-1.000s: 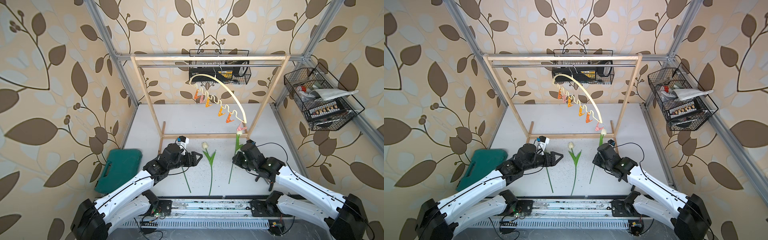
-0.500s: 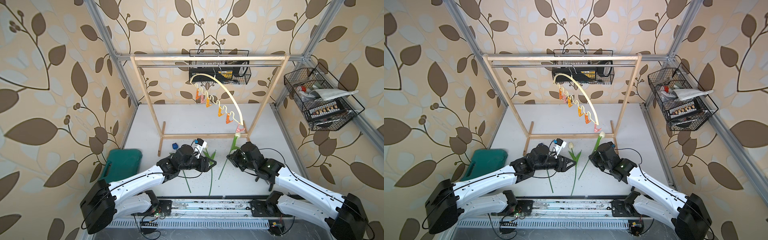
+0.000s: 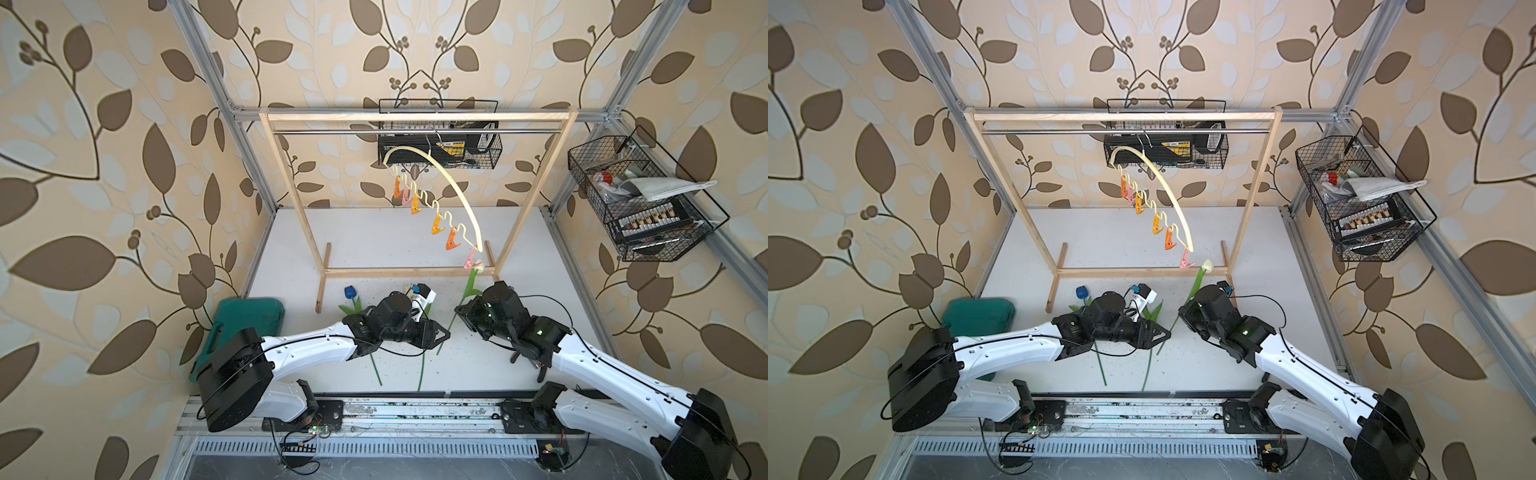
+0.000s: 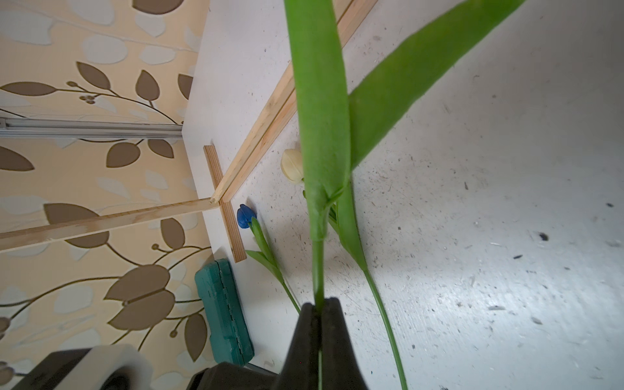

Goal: Dry the flowers on a clothes hanger
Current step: Pick up the flower at the center of the board.

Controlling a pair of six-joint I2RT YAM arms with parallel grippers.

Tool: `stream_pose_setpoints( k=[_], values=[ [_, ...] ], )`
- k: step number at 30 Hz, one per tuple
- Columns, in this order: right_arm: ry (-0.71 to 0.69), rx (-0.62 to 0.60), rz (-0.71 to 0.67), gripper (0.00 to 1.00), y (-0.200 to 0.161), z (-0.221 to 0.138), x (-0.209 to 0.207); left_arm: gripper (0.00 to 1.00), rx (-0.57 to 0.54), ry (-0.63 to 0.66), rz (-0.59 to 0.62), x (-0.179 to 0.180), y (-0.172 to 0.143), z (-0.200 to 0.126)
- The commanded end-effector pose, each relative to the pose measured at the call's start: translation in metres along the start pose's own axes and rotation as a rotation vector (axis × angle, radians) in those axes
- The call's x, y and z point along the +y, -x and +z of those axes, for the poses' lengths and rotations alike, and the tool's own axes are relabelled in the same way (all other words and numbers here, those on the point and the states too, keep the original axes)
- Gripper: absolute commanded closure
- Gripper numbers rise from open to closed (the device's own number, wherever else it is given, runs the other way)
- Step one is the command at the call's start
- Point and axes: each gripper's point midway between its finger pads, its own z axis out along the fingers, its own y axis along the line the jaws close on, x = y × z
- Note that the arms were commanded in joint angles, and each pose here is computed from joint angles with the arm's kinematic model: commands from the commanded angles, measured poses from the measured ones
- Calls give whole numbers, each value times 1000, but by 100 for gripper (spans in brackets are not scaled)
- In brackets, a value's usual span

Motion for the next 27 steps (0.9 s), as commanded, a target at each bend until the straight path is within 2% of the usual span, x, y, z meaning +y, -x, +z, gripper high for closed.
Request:
stream_pose_setpoints(
  k=[1,4,8,24,27],
  values=[
    [15,-48,-42,100,10,-12,13,50,-40,-68,20,-22,15,2],
    [19,-58,-54,100,12,-15,15,53,-37,-69,19,-22,15,4],
    [20,-67,-57,100,14,-17,15,64,-32,-73,21,-23,16,6],
    [4,-85,-61,99,16,-19,8,93,-22,-45,11,-18,14,9],
    [1,-100,-82,80,19,-22,8,95,-22,-28,-3,-18,16,8]
  ],
)
